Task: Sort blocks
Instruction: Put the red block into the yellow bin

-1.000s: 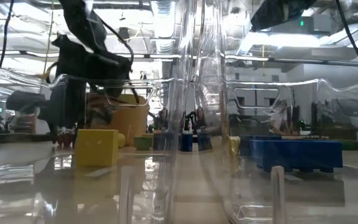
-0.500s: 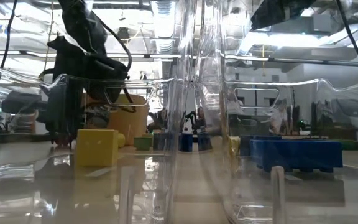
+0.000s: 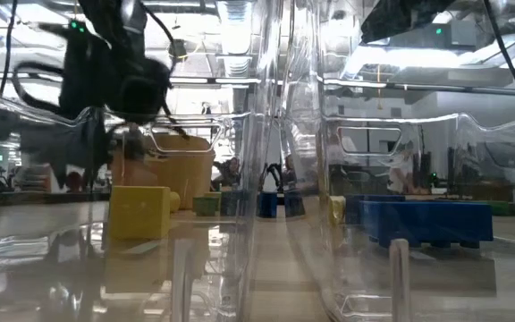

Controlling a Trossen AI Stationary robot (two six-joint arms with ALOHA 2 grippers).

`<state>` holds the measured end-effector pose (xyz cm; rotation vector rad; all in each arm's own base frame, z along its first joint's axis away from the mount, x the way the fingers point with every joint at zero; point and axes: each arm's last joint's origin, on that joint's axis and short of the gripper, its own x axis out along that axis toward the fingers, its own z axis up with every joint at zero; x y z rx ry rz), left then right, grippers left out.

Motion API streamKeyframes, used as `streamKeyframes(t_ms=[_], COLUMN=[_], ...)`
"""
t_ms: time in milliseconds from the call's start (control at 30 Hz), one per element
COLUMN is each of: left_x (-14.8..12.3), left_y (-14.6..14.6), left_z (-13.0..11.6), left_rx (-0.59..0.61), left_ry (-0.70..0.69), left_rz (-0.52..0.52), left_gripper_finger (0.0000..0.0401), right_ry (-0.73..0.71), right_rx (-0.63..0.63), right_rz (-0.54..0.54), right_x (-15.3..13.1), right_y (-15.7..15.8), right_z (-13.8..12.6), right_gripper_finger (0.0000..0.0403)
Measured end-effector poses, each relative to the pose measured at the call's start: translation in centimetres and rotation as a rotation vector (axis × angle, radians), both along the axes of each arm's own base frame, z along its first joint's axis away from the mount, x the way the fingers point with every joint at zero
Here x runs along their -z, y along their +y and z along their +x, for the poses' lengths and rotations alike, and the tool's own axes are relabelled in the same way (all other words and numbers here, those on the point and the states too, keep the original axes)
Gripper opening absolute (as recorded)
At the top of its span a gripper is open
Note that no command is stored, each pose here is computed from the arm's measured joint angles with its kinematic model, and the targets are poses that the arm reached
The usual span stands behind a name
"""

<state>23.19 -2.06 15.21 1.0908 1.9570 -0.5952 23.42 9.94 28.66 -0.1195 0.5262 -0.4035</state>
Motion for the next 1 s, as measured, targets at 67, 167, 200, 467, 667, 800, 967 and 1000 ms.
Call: streamKeyframes(t_ms=[67,167,200,467,667,800,967,1000], left_x=[-0.8,-2.0,-2.4,-7.8,-16.1,-21.1,-23.3,-23.3], left_y=[-0.5,-1.1,-1.2,-2.4,-0.9,2.2,6.5,7.4], left_z=[-0.4,-1.3,-1.5,-0.7,-0.8,-2.6,-4.3,-4.2], left_rx=[0.001,-0.003,-0.010,-0.176,-0.294,-0.447,-0.612,-0.654], left_ry=[-0.025,-0.034,-0.043,-0.336,-0.795,-1.135,-1.365,-1.381], left_rz=[0.000,0.013,0.020,-0.052,-0.177,-0.173,-0.104,-0.096], left_gripper_finger=[0.0123,0.0123,0.0123,0.0123,0.0123,0.0123,0.0123,0.0123], right_ry=[0.000,-0.002,-0.003,-0.003,-0.003,-0.005,-0.014,-0.020], right_rx=[0.000,0.000,0.000,0.008,0.016,0.015,0.015,0.015], right_rz=[0.000,0.001,0.002,0.003,0.003,0.004,0.009,0.012], right_x=[0.0,0.0,0.0,0.0,0.0,0.0,-0.1,-0.1], right_y=[0.0,0.0,0.0,-0.2,-0.4,-0.3,-0.3,-0.3], right_z=[0.0,0.0,0.0,0.1,0.2,0.2,0.2,0.3], right_gripper_finger=[0.0207,0.0207,0.0207,0.0207,0.0207,0.0207,0.0207,0.0207])
